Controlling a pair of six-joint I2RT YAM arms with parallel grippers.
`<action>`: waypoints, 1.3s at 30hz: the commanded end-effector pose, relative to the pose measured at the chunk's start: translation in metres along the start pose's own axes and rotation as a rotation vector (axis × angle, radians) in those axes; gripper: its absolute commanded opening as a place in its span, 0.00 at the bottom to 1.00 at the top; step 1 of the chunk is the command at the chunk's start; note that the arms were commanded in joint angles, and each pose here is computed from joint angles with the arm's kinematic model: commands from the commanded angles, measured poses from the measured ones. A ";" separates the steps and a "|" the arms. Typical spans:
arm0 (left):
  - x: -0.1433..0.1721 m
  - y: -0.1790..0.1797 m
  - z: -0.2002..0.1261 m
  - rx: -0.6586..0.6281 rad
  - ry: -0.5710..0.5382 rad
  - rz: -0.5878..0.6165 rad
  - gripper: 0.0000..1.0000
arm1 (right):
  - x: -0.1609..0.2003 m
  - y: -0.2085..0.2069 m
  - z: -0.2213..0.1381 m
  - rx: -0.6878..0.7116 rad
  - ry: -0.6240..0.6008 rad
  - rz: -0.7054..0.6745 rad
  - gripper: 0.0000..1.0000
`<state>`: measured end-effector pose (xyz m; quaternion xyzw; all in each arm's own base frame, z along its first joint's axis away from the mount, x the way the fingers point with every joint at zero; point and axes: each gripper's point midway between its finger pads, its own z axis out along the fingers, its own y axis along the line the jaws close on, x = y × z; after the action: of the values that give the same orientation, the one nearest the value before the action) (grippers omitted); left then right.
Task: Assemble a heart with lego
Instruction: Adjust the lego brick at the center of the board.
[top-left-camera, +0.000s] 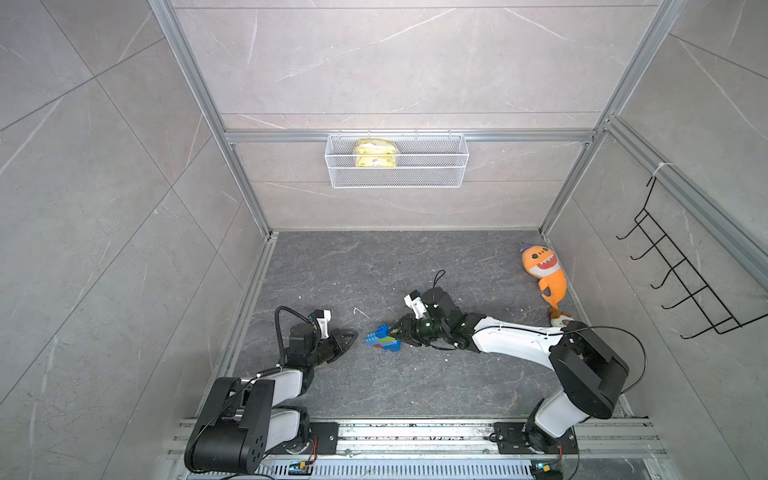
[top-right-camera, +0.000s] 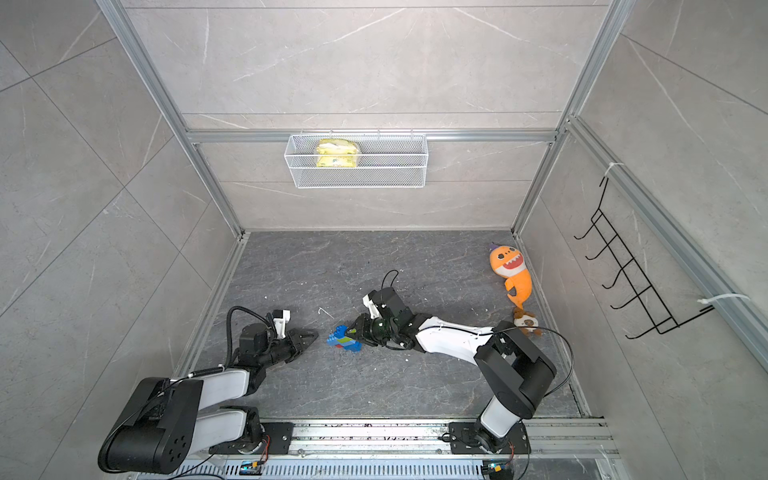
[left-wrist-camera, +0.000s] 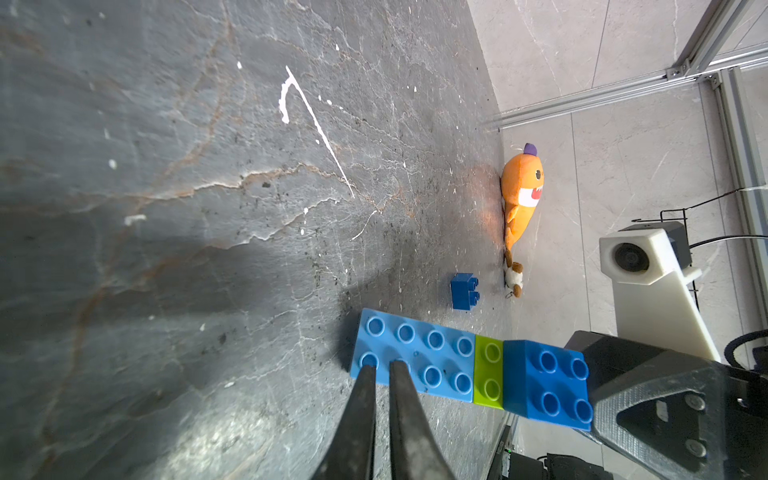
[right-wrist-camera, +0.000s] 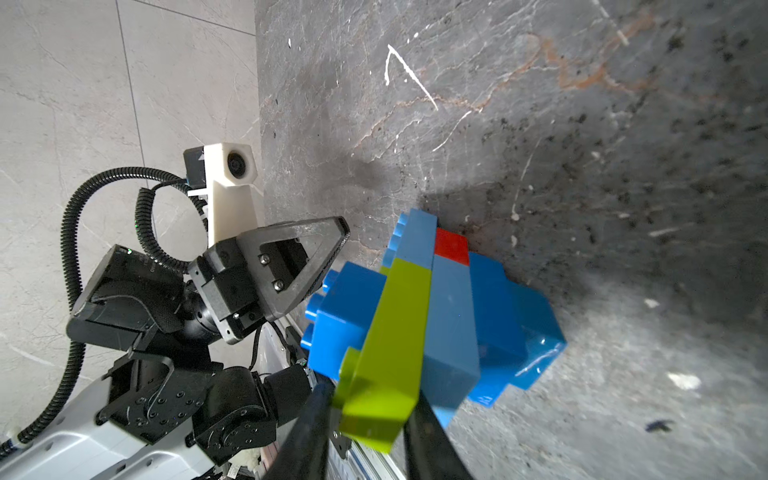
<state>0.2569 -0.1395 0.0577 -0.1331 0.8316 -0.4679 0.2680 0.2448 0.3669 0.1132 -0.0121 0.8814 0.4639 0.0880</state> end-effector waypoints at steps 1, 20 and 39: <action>0.001 -0.002 -0.001 0.007 -0.003 0.035 0.13 | 0.001 -0.011 0.002 0.010 0.000 0.015 0.27; -0.021 -0.039 -0.005 0.148 -0.065 -0.042 0.38 | -0.043 0.029 -0.038 -0.534 -0.059 0.057 0.21; -0.045 -0.028 0.030 0.244 -0.090 -0.199 0.49 | -0.043 -0.027 -0.029 -0.553 -0.062 0.157 0.19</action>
<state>0.2964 -0.1496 0.0467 -0.2472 0.7665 -0.5515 0.2174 0.2896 0.3286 0.1169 0.0614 0.7204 0.6875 0.0678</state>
